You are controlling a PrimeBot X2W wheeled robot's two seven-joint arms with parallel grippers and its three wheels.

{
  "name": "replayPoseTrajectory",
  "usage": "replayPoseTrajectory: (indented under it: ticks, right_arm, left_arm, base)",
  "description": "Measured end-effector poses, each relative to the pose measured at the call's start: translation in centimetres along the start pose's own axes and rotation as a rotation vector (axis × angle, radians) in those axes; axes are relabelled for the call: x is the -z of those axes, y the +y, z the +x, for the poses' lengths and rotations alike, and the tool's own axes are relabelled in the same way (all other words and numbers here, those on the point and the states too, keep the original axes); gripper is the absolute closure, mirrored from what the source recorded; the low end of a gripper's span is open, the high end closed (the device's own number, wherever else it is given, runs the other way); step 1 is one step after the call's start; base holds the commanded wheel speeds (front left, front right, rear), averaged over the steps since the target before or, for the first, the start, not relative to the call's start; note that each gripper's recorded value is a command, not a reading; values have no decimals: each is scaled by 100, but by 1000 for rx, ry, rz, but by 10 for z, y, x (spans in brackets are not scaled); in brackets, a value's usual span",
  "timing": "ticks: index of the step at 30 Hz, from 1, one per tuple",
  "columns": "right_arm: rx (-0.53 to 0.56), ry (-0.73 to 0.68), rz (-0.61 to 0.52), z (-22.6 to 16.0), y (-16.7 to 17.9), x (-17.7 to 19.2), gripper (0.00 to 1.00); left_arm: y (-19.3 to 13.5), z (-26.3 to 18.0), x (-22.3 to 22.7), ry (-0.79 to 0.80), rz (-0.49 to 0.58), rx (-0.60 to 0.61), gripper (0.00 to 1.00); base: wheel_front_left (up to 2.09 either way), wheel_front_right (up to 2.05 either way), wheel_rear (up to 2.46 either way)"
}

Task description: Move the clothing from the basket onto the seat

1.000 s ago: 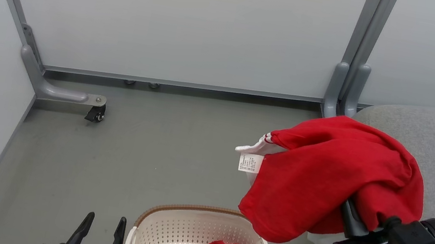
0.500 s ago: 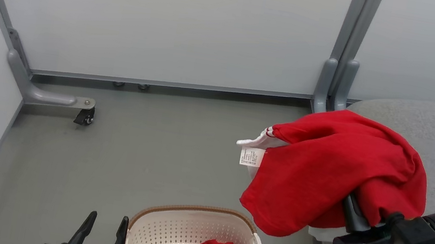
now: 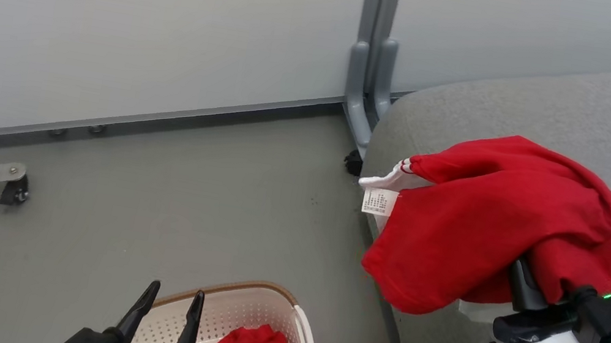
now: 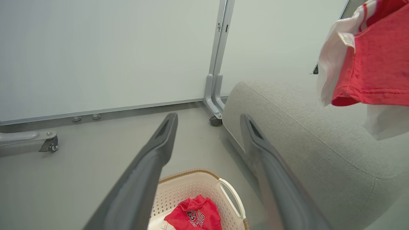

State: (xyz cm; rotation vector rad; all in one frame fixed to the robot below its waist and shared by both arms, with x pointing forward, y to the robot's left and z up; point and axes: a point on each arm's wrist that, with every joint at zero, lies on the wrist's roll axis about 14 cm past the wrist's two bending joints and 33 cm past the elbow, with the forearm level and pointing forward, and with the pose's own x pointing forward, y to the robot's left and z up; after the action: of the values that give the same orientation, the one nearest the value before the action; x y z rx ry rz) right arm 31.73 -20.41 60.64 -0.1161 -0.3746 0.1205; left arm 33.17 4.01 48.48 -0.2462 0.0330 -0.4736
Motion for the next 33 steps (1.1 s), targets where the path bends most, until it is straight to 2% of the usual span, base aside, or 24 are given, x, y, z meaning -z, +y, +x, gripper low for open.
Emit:
replayPoseTrajectory:
  ticks: [10,15,27,33]
  right_arm:
    - [242,19,-106,-47,-71,-15,100]
    - [326,56,-142,-62,-91,-13,100]
    - [358,91,-181,-68,-102,-10,100]
    - [333,36,-264,-47,-123,-35,100]
  left_arm:
    - [-74,53,1,9,4,274,0]
    - [-99,66,14,46,-20,362,0]
    - [-109,73,25,73,-44,402,0]
    - [-110,69,34,94,-29,413,0]
  base:
    - [0,0,0]
    - [0,0,0]
    - [0,0,0]
    - [0,0,0]
